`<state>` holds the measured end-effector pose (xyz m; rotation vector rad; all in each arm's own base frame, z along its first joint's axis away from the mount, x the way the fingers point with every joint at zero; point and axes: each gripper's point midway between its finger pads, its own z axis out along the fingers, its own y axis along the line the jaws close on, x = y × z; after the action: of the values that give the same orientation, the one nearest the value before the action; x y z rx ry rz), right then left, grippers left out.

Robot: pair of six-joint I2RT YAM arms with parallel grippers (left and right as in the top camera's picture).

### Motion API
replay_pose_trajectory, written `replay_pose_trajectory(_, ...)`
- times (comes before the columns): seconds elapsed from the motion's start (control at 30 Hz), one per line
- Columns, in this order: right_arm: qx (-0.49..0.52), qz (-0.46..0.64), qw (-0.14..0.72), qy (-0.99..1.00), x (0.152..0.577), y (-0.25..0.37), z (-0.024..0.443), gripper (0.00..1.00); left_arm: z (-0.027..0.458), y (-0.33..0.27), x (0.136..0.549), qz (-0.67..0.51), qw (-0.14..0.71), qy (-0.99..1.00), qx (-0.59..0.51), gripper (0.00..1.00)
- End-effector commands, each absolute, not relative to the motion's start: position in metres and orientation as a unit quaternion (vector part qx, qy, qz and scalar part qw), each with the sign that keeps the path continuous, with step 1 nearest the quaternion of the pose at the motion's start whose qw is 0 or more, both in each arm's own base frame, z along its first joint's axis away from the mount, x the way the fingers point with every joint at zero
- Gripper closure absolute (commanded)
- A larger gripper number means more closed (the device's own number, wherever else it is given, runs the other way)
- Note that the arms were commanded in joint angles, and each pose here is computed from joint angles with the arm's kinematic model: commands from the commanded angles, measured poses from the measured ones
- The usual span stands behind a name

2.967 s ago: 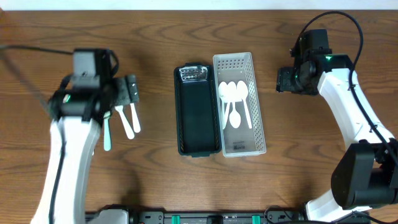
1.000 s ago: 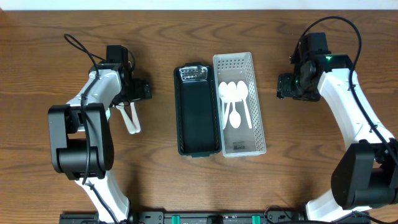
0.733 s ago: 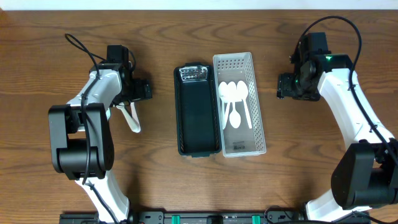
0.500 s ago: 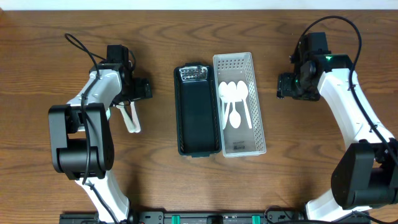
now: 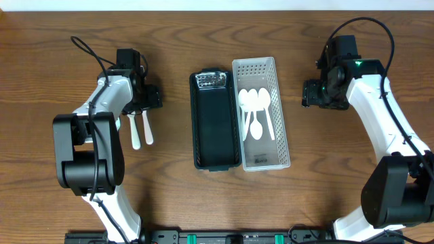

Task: Pack container
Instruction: 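Lower left gripper and grasp a white fork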

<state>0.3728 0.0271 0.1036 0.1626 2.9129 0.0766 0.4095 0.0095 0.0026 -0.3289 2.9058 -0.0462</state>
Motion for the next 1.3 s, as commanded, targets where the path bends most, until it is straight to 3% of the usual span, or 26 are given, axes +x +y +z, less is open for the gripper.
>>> replay_pose_trajectory(0.0,0.055,0.024,0.125,0.99,0.377,0.026,0.113,0.3,-0.003,0.008,0.406,-0.016,0.098,0.989,-0.108,0.29)
replay_pose_trajectory(0.3,0.049,0.023,0.126,0.991,0.377,0.025,0.113,0.3,-0.004,0.008,0.401,-0.015,0.088,0.99,-0.108,0.46)
replay_pose_trajectory(0.43,0.048,0.023,0.125,0.991,0.377,0.026,0.113,0.3,-0.004,0.008,0.4,-0.015,0.085,0.99,-0.108,0.48)
replay_pose_trajectory(0.5,0.049,0.023,0.125,0.991,0.377,0.025,0.113,0.3,-0.004,0.008,0.399,-0.015,0.083,0.991,-0.108,0.57)
replay_pose_trajectory(0.6,0.048,0.023,0.125,0.991,0.377,0.026,0.113,0.3,-0.004,0.008,0.398,-0.014,0.08,0.991,-0.108,0.59)
replay_pose_trajectory(0.7,0.048,0.023,0.125,0.991,0.377,0.026,0.113,0.3,-0.004,0.009,0.396,-0.013,0.078,0.991,-0.109,0.67)
replay_pose_trajectory(1.03,0.048,0.023,0.125,0.991,0.377,0.026,0.113,0.3,-0.004,0.01,0.396,-0.009,0.078,0.991,-0.109,0.77)
replay_pose_trajectory(1.13,0.048,0.023,0.125,0.991,0.377,0.026,0.113,0.3,-0.004,0.018,0.396,0.013,0.08,0.991,-0.11,0.85)
replay_pose_trajectory(1.27,0.043,0.022,0.125,0.991,0.377,0.025,0.113,0.3,0.008,0.018,0.4,0.014,0.096,0.989,-0.111,0.87)
